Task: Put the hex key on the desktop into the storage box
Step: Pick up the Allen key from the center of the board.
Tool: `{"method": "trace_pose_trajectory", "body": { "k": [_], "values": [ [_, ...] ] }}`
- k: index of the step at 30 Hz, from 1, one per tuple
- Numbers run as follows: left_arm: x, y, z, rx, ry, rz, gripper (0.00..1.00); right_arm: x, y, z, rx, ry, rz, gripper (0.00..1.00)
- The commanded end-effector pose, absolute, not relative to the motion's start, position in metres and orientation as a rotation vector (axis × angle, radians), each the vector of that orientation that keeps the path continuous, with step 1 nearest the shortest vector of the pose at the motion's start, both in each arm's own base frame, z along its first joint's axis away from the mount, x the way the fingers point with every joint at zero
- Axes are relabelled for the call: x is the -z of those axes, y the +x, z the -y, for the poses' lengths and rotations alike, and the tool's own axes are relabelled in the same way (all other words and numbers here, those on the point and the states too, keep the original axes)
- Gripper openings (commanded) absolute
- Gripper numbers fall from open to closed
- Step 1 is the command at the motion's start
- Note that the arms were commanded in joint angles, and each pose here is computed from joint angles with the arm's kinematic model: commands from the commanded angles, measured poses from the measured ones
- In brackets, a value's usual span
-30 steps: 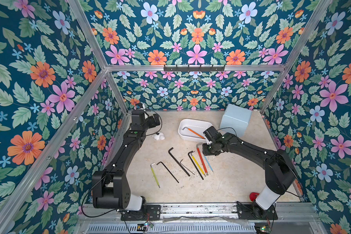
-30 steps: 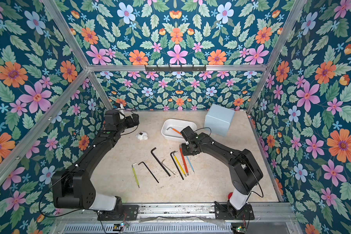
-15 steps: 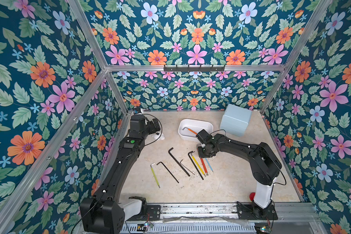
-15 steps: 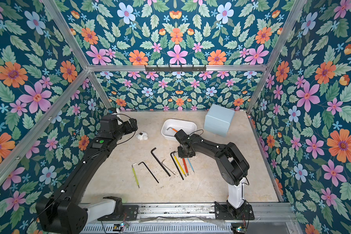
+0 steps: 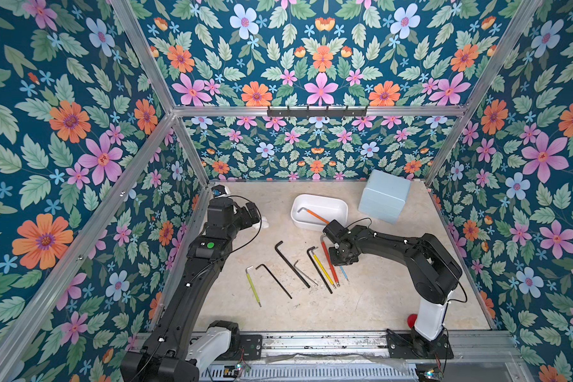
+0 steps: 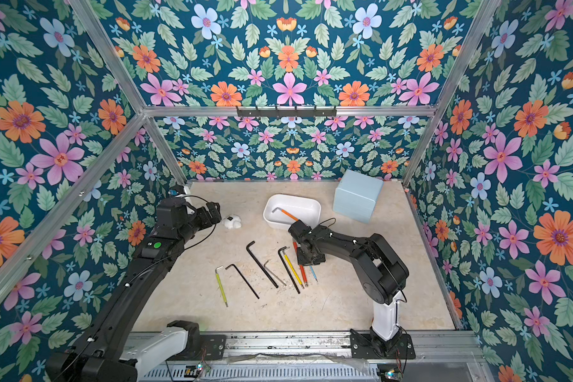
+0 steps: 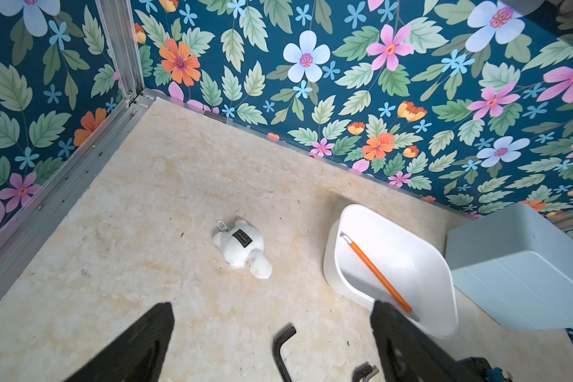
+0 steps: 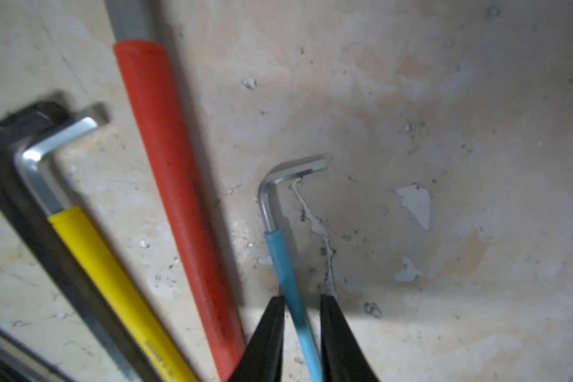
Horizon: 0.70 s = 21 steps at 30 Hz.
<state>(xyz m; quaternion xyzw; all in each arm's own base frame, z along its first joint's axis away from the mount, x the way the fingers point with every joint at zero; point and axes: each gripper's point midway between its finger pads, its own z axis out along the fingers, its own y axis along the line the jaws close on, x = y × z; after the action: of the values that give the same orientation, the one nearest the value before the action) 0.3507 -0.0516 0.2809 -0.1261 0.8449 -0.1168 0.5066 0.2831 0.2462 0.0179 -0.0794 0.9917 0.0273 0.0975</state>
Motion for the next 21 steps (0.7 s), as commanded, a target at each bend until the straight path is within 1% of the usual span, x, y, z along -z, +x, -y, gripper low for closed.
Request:
{"method": "trace_pose_trajectory", "body": {
  "k": [1,4,7,9,14,17,21],
  "values": [
    [-0.281,0.348,0.049,0.271,-0.319,-2.042,0.99,-0.014,0.279,-0.242,-0.024,-0.235,-2.945,0.22],
    [-0.281,0.347,0.049,0.271,-0.322,-2.041,0.99,-0.01,0.276,-0.241,0.01,-0.243,-2.955,0.2],
    [-0.282,0.345,0.048,0.265,-0.323,-2.039,0.99,-0.002,0.269,-0.24,0.02,-0.239,-2.979,0.09],
    [-0.284,0.344,0.046,0.257,-0.328,-2.037,0.99,0.001,0.263,-0.241,-0.004,-0.242,-2.995,0.0],
    [-0.289,0.345,0.046,0.252,-0.316,-2.034,1.0,-0.008,0.264,-0.247,-0.076,-0.26,-2.965,0.0],
    [-0.29,0.351,0.047,0.237,-0.292,-2.038,0.99,-0.031,0.275,-0.258,-0.13,-0.334,-2.9,0.0],
    [-0.294,0.364,0.053,0.249,-0.267,-2.038,0.99,-0.074,0.29,-0.276,-0.216,-0.495,-2.778,0.0]
  ]
}}
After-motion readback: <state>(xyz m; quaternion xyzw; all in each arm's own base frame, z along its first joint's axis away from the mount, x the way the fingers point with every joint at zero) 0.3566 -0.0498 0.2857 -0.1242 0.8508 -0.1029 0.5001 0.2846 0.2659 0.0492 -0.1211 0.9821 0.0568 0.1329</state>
